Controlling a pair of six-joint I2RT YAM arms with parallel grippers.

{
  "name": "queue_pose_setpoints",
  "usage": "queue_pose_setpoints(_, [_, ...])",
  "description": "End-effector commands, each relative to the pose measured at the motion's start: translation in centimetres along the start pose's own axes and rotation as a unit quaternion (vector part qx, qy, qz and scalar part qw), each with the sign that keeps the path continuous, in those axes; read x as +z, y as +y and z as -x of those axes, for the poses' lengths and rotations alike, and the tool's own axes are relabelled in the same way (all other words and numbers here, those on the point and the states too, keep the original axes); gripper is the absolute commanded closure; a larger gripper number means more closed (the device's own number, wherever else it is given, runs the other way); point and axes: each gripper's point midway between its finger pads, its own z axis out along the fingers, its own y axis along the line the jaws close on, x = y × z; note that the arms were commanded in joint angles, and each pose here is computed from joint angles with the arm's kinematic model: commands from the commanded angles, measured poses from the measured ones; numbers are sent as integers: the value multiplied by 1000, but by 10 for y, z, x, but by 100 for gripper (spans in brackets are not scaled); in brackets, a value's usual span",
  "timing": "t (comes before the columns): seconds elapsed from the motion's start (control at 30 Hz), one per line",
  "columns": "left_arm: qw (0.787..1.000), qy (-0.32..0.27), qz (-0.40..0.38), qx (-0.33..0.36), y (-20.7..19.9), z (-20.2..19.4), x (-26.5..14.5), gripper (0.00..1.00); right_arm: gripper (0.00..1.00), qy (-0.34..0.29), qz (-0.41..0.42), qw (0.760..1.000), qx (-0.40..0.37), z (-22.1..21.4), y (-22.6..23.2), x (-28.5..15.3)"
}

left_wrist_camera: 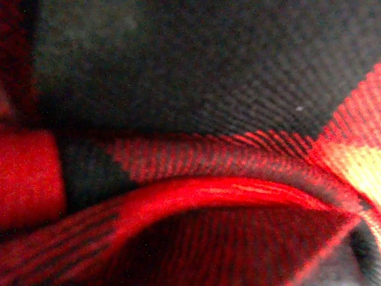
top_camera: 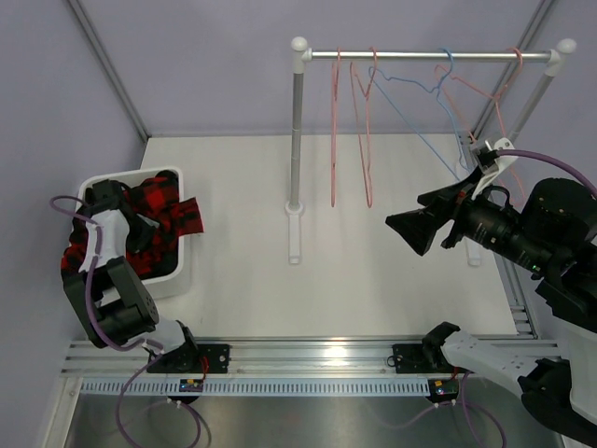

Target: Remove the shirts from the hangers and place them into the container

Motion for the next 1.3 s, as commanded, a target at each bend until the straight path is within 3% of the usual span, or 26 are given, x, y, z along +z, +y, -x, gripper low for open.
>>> queue_pose_setpoints(0.0, [995, 24, 99, 2, 42, -12, 10, 100, 0, -17, 12, 1000, -9, 6, 5, -2])
queue_pose_setpoints(0.1, [999, 20, 45, 3, 21, -8, -1, 100, 0, -16, 0, 1000, -14, 5, 0, -5])
queue_pose_setpoints(0.13, [1000, 11, 28, 2, 14, -4, -9, 95, 0, -18, -5, 1000, -14, 5, -2, -6])
queue_pose_setpoints(0.37, [992, -124, -29, -5, -8, 29, -101, 36, 1, -9, -12, 1000, -13, 3, -4, -3])
queue_pose_setpoints(0.5, [968, -244, -38, -35, 4, 49, -178, 16, 1, -4, -26, 1000, -13, 2, -9, -1])
queue_pose_setpoints(0.6, [951, -301, -46, -53, 14, 52, -223, 3, 0, 8, -38, 999, -13, -2, -15, 5])
queue_pose_setpoints(0.7, [944, -319, -64, -47, 13, 51, -240, 1, 1, 14, -45, 999, -12, -6, -19, 9])
queue_pose_setpoints(0.9, [936, -296, -190, 21, -32, 29, -252, 4, 0, 9, -46, 999, -9, -8, -20, 10])
queue_pose_setpoints(1.03, [926, -301, -222, 54, -43, 13, -261, 3, 1, 18, -60, 998, -2, -13, -26, 14])
queue_pose_setpoints(1.13, [921, -276, -256, 99, -59, -2, -258, 7, 0, 39, -56, 998, 6, -25, -26, 22])
queue_pose_setpoints(1.17, [922, -261, -260, 122, -66, -9, -252, 14, 1, 37, -54, 998, 9, -25, -26, 24])
queue_pose_setpoints(1.27, [930, -225, -209, 202, -88, -27, -229, 10, 0, 40, -49, 998, 12, -28, -25, 28])
